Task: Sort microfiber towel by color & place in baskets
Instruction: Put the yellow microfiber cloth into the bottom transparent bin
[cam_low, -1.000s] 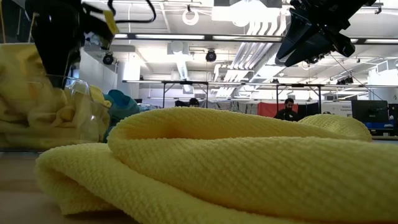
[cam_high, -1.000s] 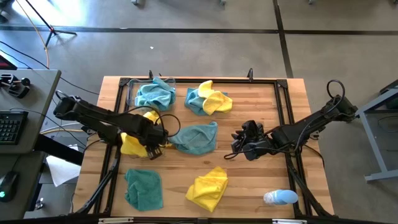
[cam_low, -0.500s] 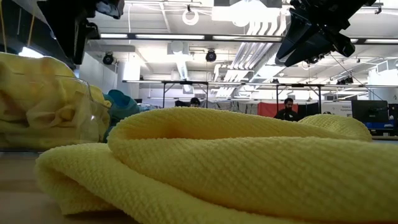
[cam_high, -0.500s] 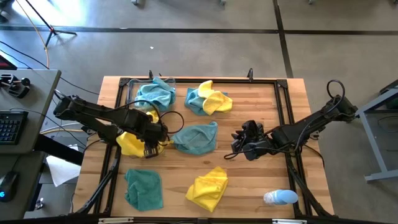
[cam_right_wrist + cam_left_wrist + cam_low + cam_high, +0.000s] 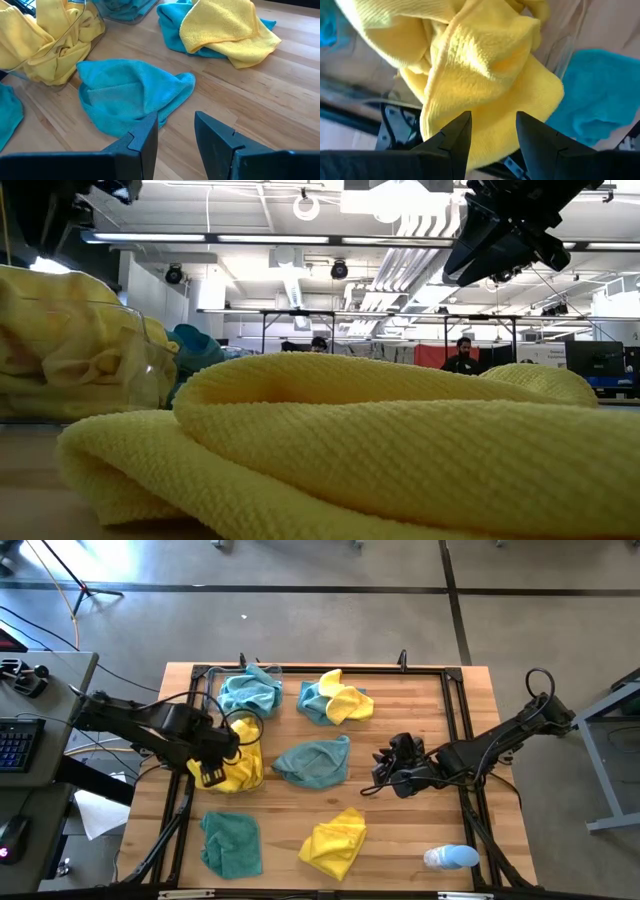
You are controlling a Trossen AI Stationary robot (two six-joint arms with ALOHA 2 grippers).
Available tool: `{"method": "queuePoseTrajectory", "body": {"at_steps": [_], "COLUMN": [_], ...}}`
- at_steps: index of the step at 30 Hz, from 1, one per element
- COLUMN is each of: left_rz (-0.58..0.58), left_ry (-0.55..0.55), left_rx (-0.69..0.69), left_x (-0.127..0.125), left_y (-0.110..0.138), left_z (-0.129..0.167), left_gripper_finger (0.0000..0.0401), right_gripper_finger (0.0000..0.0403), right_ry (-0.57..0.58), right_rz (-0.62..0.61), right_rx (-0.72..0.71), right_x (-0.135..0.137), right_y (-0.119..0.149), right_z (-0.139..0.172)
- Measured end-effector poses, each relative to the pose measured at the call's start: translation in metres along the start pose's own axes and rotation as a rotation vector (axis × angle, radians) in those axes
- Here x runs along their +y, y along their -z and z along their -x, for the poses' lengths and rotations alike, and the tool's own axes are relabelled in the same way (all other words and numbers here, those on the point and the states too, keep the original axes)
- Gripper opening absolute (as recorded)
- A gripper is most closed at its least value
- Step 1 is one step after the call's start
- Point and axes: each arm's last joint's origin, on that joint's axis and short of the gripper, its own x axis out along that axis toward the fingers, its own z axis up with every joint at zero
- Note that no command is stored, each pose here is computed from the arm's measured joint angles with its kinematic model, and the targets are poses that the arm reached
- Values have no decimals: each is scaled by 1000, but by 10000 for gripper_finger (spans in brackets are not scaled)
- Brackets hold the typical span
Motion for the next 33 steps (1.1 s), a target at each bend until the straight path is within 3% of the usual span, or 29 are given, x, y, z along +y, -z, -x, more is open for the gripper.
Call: {"method": "queuePoseTrajectory", "body": {"at_steps": [4,15,26,33], "left_rz": [-81,-181,-145,-138], "left_ry": [6,-104,-134,-146], "left_rx": [-11,70,172,207], "left_x": [3,3,7,8], "left_y": [4,-1,-8,-7], "left_z": [-18,-87,-142,-154], "left_gripper_finger": [145,145,145,145], "right_gripper_finger": [124,124,124,124], "right_ry": [3,16,25,25], "right_rz": [0,3,3,3], "right_rx": [-8,-37,-63,-63], "right_x": [0,-1,-1,-1], "right_y": [0,-1,-2,-2], "right_z": [0,0,0,0]}}
